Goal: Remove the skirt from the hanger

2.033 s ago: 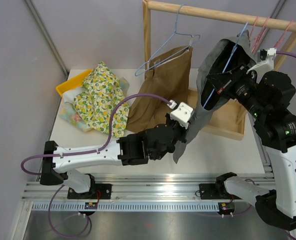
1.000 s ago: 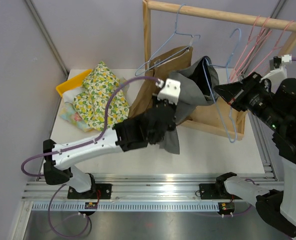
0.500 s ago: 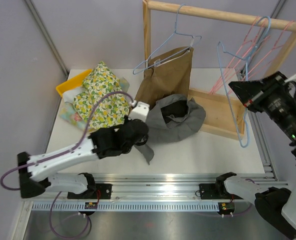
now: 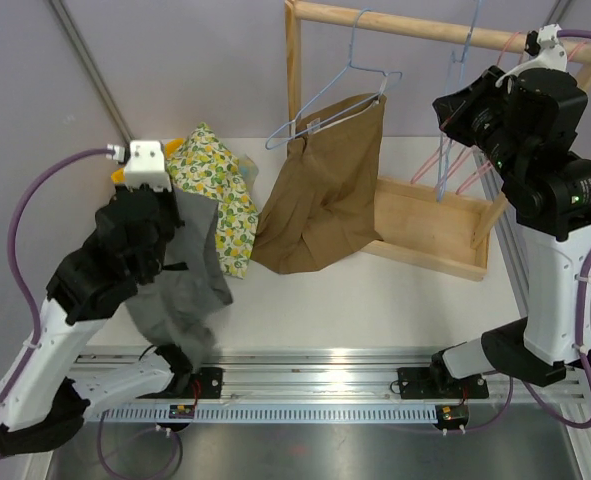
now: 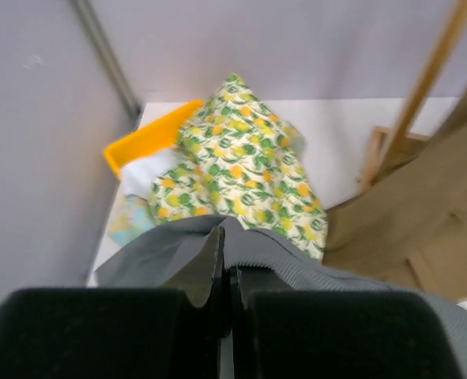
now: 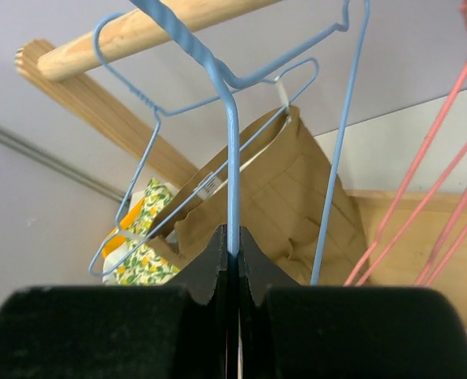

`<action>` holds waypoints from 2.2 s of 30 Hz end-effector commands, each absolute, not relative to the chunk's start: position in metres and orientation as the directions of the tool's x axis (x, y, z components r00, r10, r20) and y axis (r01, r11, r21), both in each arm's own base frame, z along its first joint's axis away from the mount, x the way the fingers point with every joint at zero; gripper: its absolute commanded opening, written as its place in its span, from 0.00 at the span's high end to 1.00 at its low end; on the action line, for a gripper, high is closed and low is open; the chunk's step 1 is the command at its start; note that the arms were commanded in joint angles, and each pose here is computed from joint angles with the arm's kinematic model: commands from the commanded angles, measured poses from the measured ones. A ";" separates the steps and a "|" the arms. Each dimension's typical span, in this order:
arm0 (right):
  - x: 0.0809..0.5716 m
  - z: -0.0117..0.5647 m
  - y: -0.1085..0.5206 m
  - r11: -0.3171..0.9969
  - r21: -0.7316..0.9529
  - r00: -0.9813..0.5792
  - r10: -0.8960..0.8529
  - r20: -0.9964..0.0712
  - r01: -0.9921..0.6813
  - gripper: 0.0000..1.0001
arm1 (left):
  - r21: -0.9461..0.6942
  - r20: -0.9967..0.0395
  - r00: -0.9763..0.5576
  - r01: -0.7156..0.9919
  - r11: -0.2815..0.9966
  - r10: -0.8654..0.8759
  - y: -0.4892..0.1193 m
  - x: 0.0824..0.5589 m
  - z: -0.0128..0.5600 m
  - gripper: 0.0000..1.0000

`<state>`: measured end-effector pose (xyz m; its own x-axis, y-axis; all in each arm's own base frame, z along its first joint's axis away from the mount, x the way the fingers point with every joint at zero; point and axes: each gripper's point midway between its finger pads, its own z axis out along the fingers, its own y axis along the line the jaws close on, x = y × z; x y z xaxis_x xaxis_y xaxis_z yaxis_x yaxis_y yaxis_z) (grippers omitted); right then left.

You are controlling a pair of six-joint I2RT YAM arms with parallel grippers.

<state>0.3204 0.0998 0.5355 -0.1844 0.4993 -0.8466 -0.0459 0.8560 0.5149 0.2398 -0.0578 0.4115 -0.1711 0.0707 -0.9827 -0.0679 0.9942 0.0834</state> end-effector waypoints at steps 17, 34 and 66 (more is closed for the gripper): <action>0.373 0.470 0.070 0.795 0.607 -0.288 0.579 -0.763 -0.009 1.00 | -0.206 -0.978 0.088 -0.333 0.920 -0.188 0.027 0.444 0.509 0.99; 0.309 0.534 0.068 0.778 0.618 -0.165 0.598 -0.784 -0.117 0.01 | -0.290 -0.865 -0.250 -0.458 0.840 -0.435 0.064 0.392 0.354 0.01; 0.395 0.495 0.254 0.658 0.646 -0.450 0.477 -0.755 -0.387 0.02 | -0.462 -0.885 -0.178 0.231 0.856 -0.429 -0.139 0.465 0.446 0.01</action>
<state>0.3862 0.2499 0.4782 -0.5204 0.4454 -0.7286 -0.3527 0.6649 0.6584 0.4542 -0.1061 0.4208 -0.2190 -0.4801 -0.8494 0.1703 0.8384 -0.5178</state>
